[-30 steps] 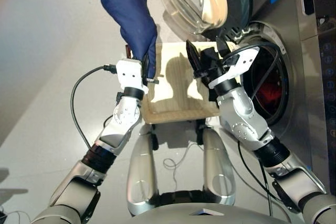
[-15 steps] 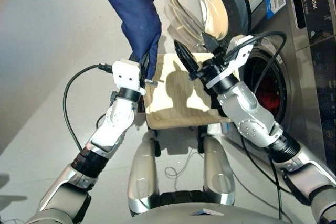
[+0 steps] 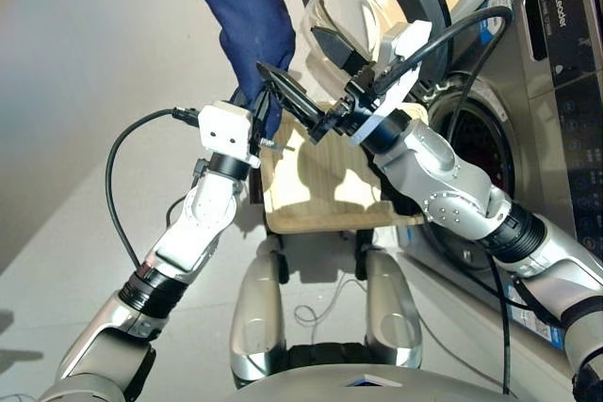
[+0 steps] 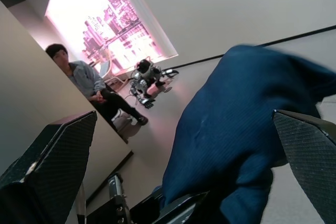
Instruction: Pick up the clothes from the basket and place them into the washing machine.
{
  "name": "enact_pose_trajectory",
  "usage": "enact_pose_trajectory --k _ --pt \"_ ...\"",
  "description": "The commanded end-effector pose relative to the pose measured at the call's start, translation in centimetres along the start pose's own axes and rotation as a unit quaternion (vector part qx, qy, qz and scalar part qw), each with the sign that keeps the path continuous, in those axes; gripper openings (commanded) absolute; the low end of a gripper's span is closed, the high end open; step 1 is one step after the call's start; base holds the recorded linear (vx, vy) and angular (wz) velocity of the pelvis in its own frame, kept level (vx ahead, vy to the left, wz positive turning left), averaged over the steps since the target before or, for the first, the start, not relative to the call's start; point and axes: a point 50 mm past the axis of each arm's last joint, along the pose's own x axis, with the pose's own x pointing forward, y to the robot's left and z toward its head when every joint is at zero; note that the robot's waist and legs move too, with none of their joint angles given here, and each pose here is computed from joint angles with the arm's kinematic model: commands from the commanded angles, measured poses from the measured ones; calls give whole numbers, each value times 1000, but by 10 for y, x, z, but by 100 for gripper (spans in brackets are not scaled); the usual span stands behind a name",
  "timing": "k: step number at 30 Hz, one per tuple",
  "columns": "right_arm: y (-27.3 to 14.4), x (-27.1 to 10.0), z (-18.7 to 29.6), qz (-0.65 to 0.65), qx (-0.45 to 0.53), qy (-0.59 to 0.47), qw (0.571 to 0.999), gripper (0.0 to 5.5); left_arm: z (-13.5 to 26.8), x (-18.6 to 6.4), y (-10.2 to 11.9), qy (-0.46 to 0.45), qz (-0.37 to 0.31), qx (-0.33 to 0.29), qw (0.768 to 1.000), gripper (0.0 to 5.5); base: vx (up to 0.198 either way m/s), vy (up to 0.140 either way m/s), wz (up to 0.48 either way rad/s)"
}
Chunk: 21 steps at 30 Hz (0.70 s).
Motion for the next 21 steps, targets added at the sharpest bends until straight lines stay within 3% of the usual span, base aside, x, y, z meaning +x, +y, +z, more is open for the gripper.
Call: enact_pose_trajectory --k 1,21 --pt "14 15 11 35 26 -45 998 550 46 4 -15 -136 -39 10 990 0 0 0 0" --pt "-1 29 -25 -43 89 -9 995 550 60 11 -33 -175 -69 -6 982 0 0 0 0"
